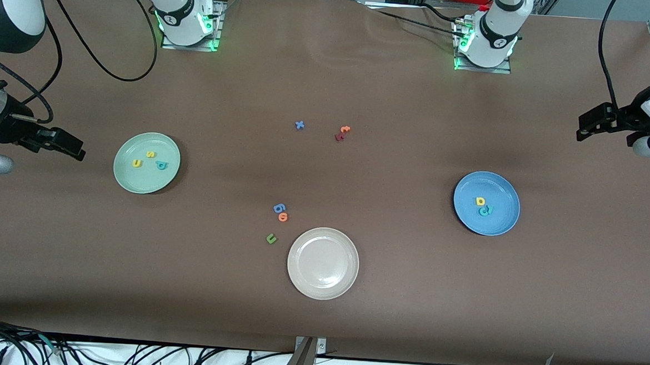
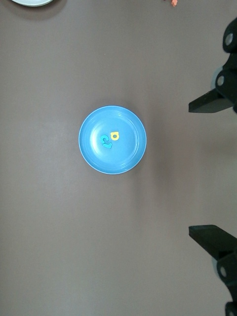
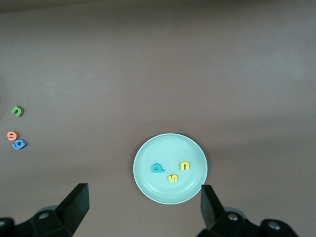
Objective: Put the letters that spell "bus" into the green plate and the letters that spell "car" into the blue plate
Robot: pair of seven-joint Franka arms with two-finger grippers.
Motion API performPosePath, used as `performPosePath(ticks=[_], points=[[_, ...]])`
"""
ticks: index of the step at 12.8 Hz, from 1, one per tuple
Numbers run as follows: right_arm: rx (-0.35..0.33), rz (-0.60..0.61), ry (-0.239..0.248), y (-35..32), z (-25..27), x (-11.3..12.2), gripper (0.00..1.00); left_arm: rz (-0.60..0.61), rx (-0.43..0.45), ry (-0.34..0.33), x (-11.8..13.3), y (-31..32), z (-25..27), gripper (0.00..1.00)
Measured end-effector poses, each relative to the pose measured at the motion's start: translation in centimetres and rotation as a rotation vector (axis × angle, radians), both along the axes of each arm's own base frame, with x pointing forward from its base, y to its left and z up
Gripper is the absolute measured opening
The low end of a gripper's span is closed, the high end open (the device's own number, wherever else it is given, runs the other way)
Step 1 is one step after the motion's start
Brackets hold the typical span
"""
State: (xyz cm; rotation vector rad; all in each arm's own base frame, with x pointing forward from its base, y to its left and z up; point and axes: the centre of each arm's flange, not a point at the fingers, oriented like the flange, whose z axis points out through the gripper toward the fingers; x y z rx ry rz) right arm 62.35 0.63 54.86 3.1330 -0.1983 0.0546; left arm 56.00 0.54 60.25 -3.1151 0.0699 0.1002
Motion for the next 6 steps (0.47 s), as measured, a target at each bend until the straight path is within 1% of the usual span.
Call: performPosePath(ticks=[3,6], points=[[0.000,0.000,0.000,0.0,0.0,0.0,1.00,0.019,0.000,-0.002,0.0,1.5,0.0,1.00],[0.000,0.000,0.000,0.0,0.0,0.0,1.00,0.017,0.000,-0.001,0.0,1.6,0.0,1.00]])
